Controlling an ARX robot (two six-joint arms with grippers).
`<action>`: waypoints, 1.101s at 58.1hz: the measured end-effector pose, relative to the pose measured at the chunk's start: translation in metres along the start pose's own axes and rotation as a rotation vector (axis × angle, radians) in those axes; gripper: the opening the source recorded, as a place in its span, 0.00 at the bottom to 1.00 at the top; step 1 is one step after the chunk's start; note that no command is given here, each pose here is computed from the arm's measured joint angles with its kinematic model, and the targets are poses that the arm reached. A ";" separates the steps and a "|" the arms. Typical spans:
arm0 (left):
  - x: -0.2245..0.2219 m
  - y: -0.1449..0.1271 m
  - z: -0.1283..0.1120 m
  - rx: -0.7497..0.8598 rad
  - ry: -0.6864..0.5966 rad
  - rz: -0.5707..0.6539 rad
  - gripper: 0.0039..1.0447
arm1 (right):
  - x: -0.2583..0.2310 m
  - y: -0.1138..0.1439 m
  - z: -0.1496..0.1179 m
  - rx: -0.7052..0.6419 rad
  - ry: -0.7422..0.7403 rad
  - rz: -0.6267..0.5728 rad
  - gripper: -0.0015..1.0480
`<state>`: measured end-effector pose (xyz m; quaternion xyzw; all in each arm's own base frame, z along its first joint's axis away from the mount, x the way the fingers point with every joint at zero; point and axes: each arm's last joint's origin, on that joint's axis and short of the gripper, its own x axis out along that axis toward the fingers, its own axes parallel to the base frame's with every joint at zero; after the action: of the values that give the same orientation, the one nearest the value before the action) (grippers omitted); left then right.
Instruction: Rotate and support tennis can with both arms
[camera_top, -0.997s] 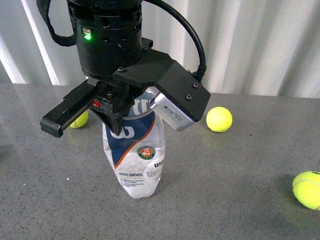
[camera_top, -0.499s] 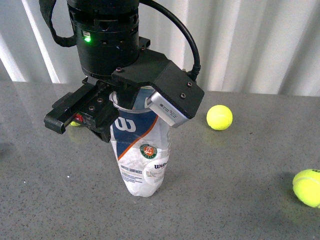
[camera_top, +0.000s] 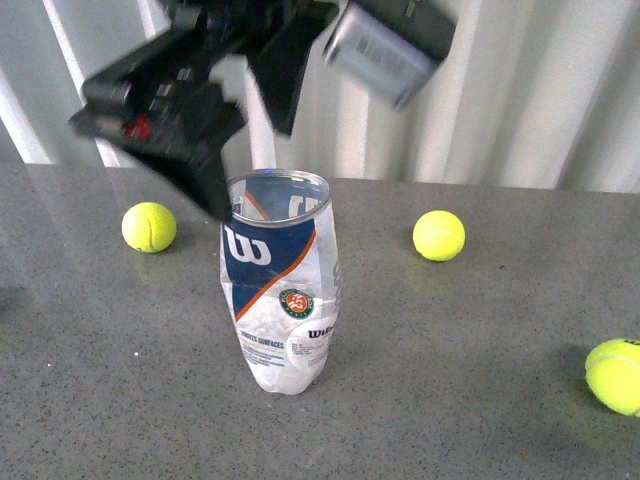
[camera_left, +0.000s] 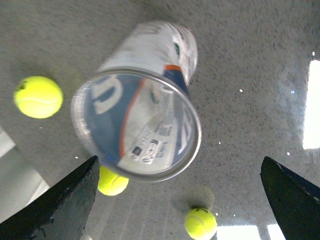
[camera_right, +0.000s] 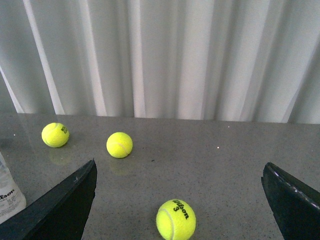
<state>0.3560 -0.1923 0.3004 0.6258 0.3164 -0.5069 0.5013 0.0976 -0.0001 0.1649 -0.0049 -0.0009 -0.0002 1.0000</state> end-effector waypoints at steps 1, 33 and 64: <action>-0.005 0.002 0.000 -0.012 -0.023 0.023 0.94 | 0.000 0.000 0.000 0.000 0.000 0.000 0.93; -0.149 -0.059 -0.127 -0.789 -0.584 0.937 0.94 | 0.000 0.000 0.000 0.000 0.000 0.000 0.93; -0.028 -0.201 -0.137 -1.488 -0.742 1.232 0.30 | 0.000 0.000 0.000 0.000 0.000 0.000 0.93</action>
<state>0.2094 0.0001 0.2626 0.0154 0.0001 0.0004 0.9999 0.0976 -0.0001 0.1649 -0.0049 -0.0009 -0.0004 1.0000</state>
